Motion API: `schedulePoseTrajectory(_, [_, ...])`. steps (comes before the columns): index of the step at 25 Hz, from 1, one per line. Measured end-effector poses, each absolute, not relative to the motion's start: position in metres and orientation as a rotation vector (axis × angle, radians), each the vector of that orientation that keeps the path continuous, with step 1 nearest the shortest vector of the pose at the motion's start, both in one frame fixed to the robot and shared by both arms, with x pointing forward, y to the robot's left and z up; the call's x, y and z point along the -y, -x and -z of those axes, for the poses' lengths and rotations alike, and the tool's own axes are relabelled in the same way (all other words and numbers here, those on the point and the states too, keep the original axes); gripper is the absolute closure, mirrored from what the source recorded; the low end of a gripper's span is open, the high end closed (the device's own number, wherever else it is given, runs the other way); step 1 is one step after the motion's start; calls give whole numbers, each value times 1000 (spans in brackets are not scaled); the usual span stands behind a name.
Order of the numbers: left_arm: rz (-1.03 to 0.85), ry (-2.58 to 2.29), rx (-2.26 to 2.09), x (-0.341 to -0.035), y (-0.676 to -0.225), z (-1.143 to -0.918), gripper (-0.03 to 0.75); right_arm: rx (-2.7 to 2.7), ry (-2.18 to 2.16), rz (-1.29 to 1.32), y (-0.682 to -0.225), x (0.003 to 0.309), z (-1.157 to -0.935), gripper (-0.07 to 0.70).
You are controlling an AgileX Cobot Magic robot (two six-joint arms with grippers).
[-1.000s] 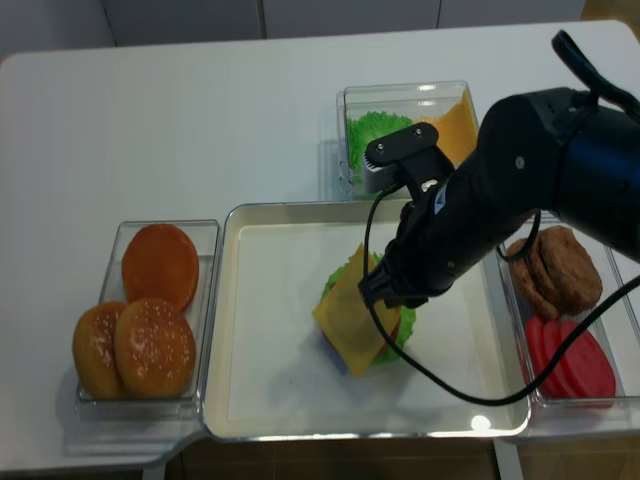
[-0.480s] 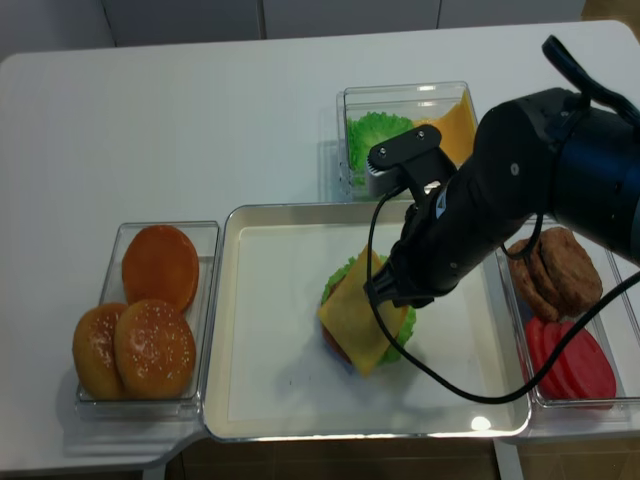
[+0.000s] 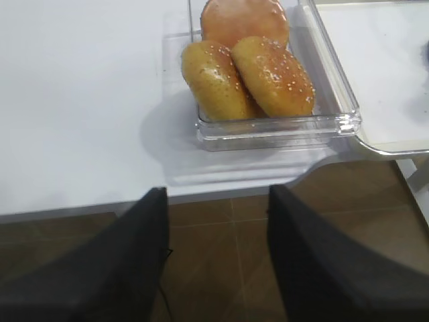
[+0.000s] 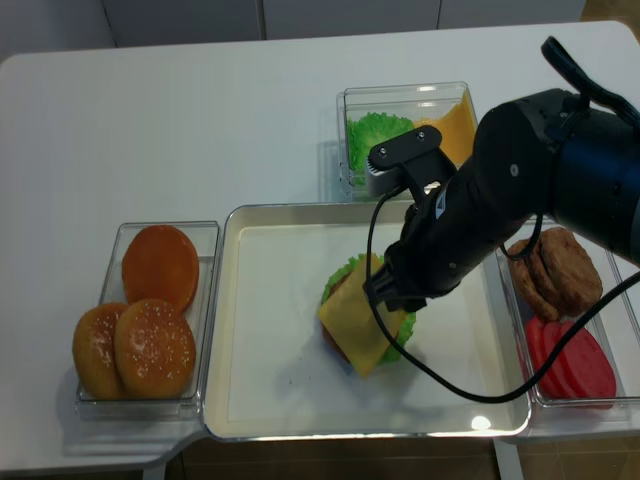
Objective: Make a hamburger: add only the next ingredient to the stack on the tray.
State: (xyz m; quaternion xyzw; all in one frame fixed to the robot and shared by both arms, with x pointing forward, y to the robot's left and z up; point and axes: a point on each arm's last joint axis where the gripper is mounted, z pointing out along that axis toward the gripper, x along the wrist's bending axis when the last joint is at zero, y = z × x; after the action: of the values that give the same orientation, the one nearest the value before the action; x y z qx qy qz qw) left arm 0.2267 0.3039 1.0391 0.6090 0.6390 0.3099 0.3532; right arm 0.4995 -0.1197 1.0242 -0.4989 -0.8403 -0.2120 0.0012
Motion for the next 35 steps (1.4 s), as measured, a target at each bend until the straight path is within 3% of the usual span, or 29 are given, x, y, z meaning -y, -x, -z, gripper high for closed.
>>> schedulePoseTrajectory(3, [-801,-1575,-1653,-304,-227,-1039,356,2642,1565,664,-500,120,-1024,155])
schedulePoseTrajectory(5, [-801,-1575,-1653,-304,-227,-1039,356,2659,1561,656,-500,121,-1024,79])
schedulePoseTrajectory(7, [-801,-1575,-1653,-304,-227,-1039,356,2686,1564,654,-500,123,-1027,55])
schedulePoseTrajectory(11, [-801,-1575,-1653,-304,-227,-1039,356,2735,1636,660,-497,133,-1040,48])
schedulePoseTrajectory(16, [-801,-1575,-1653,-304,-227,-1039,356,2745,1737,603,-491,155,-1057,115])
schedulePoseTrajectory(25, [-801,-1575,-1653,-304,-227,-1039,356,2521,2120,462,-491,243,-1082,167])
schedulePoseTrajectory(30, [-801,-1575,-1653,-304,-227,-1039,356,2450,2304,580,-464,276,-1114,171])
schedulePoseTrajectory(35, [-801,-1575,-1653,-304,-227,-1039,356,2428,2354,614,-422,286,-1112,171])
